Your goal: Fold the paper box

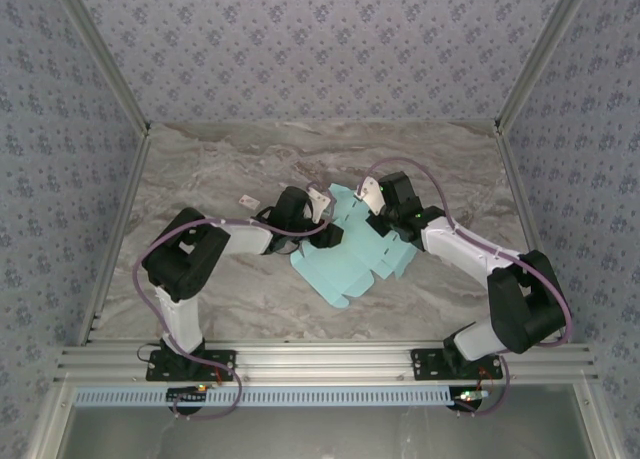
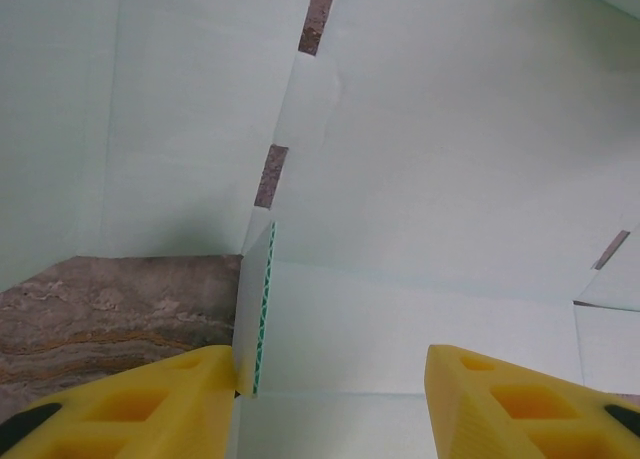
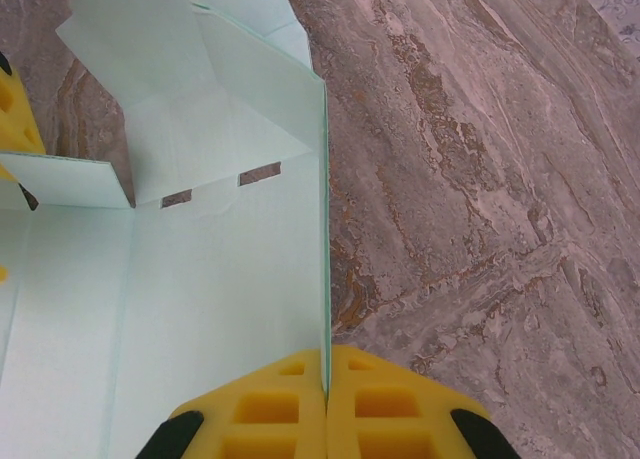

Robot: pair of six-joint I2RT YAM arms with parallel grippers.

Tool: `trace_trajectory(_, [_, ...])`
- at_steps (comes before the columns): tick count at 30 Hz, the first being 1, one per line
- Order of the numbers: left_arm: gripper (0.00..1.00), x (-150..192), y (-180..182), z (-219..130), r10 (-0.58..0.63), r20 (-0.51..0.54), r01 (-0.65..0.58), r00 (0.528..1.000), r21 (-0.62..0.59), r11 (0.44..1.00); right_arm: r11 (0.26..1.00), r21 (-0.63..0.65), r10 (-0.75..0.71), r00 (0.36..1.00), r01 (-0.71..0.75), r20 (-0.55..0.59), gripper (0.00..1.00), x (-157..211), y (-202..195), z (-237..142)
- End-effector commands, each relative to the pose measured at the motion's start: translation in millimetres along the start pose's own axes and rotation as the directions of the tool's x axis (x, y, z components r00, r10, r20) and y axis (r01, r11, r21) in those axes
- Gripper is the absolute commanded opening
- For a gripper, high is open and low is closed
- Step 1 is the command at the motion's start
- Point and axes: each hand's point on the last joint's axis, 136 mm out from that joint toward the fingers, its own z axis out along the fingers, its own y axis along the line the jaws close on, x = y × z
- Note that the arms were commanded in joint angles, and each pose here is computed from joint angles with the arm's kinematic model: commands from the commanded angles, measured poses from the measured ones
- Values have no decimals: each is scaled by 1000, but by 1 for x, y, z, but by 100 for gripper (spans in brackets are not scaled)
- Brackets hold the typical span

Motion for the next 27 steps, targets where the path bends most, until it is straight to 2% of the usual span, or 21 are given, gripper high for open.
trace_trajectory(1, [52, -20, -25, -4, 67, 59, -72, 996, 94, 993, 1000, -6, 25, 999, -25, 37, 0, -15, -2, -3])
trace_trajectory(7, [52, -8, -39, 2, 101, 23, -103, 995, 153, 983, 1000, -10, 28, 999, -28, 39, 0, -16, -2, -3])
trace_trajectory(14, [52, 17, -33, 16, 112, -56, -103, 992, 144, 984, 999, -17, 38, 998, -37, 42, 0, -16, -1, -3])
trace_trajectory(24, [52, 18, -43, 16, 124, -82, -106, 989, 195, 975, 998, -22, 58, 997, -57, 53, 0, -15, -1, -5])
trace_trajectory(27, [52, 9, -46, 7, 123, -54, -110, 991, 193, 975, 998, -20, 62, 996, -61, 57, 0, -13, -2, -7])
